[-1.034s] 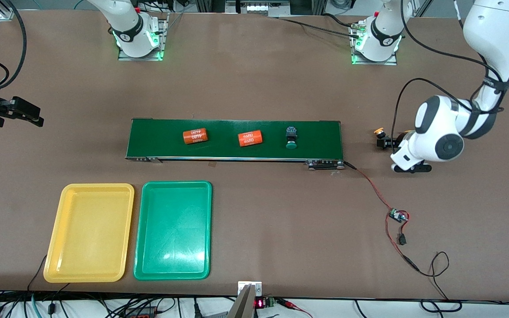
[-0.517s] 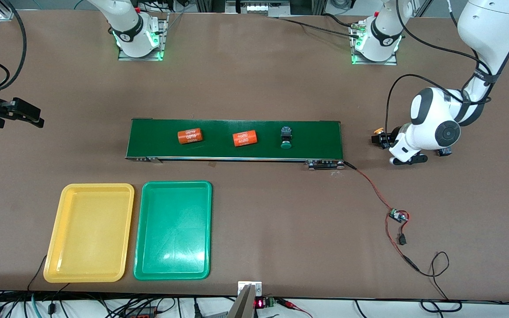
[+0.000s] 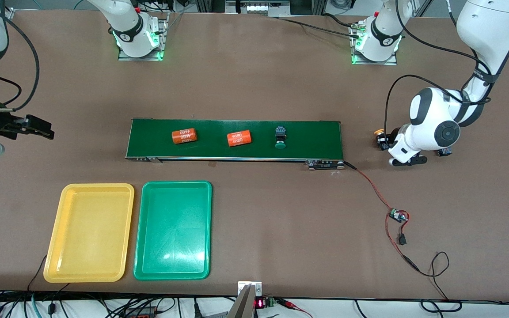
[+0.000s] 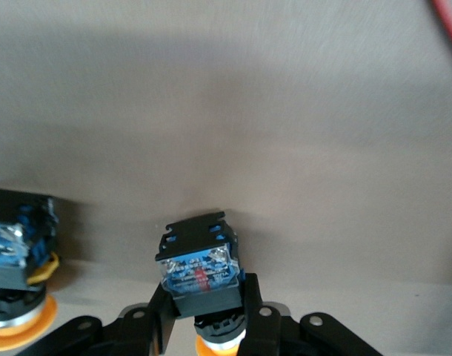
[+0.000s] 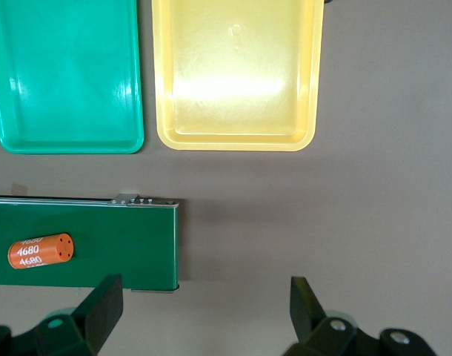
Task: Sort buttons by color to trays
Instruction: 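Grasp a yellow-cap button with the left gripper, then place the yellow button on the belt while the right gripper reaches the belt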
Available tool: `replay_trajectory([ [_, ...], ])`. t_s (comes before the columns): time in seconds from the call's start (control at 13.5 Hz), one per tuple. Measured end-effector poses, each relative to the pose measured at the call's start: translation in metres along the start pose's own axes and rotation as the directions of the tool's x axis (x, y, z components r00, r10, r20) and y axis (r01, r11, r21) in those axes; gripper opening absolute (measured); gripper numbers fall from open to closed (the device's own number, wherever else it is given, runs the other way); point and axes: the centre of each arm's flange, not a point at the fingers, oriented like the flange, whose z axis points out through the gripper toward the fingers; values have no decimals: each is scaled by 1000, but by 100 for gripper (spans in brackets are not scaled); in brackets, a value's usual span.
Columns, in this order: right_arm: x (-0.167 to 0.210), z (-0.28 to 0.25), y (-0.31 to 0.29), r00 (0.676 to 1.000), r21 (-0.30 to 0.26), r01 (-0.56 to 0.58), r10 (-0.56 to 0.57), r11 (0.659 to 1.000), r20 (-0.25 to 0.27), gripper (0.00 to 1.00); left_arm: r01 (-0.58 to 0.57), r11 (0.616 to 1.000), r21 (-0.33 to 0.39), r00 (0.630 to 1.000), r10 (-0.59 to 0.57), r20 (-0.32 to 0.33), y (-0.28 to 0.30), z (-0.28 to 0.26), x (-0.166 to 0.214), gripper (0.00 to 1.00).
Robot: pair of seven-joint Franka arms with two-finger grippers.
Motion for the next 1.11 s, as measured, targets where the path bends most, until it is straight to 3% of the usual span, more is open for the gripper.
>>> replay_trajectory([
  [0.15,3,7,0,1000,-1,0,0,1000,11,100,-33,999,13,999,33,16,19,-36,7,40],
  [0.37,7,14,0,1000,-2,-1,1,1000,16,100,-170,985,12,985,171,-22,105,-85,-2,40],
  [0.59,9,20,-1,1000,-3,-9,9,1000,27,100,-271,962,-41,962,270,-41,189,-83,-32,40],
  [0.81,9,21,0,999,-3,-20,20,1000,28,100,-300,950,-83,953,296,-63,247,-68,-54,40],
  [1.11,9,23,-2,999,1,-19,19,1000,33,100,-269,957,-106,963,262,-68,265,-47,-55,40],
])
